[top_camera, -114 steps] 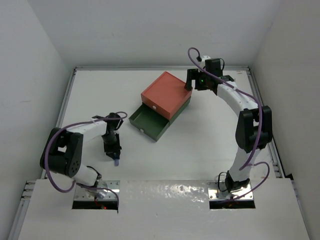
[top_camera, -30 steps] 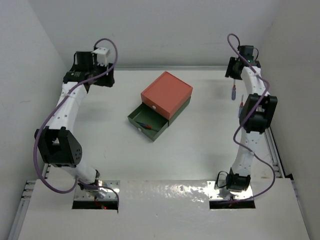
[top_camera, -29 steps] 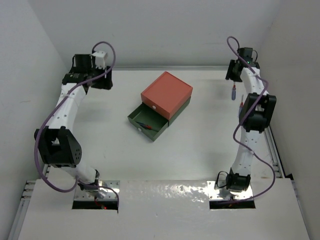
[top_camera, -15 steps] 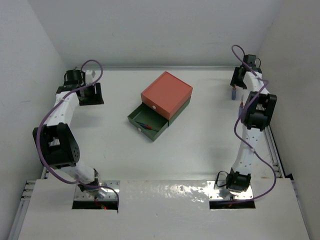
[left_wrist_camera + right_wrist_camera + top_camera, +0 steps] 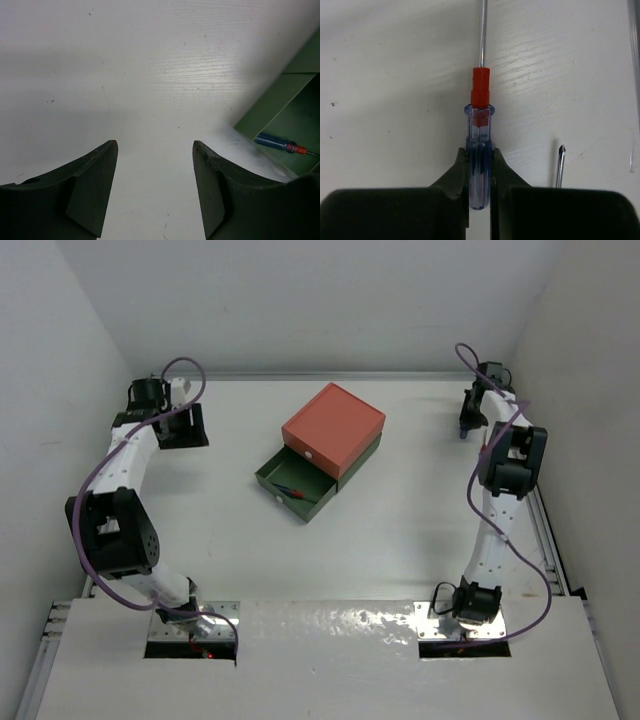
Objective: Sort the tools into containers
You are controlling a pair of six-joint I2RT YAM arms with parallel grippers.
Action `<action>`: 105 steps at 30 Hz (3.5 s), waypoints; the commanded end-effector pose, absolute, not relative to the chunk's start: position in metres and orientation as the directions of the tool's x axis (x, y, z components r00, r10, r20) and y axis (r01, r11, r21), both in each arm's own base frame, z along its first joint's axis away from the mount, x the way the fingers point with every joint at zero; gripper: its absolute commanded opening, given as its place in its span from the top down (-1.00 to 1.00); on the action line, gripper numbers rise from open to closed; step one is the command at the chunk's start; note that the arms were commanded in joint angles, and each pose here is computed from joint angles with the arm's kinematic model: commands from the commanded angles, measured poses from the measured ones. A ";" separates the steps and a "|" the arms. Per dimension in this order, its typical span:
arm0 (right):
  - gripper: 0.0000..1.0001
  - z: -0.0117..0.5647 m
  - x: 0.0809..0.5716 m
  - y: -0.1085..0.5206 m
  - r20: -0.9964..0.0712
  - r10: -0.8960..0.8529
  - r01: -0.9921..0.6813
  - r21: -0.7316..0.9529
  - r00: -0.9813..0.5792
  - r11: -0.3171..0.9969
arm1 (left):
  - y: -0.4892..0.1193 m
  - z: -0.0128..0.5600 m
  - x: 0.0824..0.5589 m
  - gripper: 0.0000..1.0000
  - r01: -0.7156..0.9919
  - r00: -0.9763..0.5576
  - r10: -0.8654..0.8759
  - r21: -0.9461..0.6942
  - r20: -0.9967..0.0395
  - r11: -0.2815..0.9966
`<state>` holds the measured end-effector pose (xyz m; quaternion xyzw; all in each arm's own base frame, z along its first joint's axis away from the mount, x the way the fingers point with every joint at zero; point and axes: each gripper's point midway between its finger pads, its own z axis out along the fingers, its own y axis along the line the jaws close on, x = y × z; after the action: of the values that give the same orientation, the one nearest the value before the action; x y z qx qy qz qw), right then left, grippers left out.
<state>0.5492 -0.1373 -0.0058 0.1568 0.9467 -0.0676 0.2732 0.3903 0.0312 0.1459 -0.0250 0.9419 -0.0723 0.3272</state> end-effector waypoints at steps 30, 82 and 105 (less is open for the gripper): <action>1.00 0.126 0.366 0.332 -0.710 -0.521 -0.743 0.003 -0.473 0.670 | 0.028 0.209 0.378 -0.17 -0.024 -0.641 -0.145 -0.169 -0.754 0.985; -0.59 0.084 0.443 -0.161 -0.474 0.377 0.437 -0.019 -0.796 0.899 | 0.023 0.161 0.366 -0.16 -0.011 -0.723 -0.134 -0.182 -0.678 0.983; 1.00 0.173 0.431 -0.063 -0.734 -0.019 0.115 -0.132 -0.679 0.985 | 0.030 0.163 0.366 -0.15 -0.042 -0.717 -0.140 -0.158 -0.683 0.987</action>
<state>0.3906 -0.1097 0.0594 0.1187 0.9645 -0.0715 0.2246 0.3567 0.0252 0.1432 -0.0480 0.9368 -0.0741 0.3385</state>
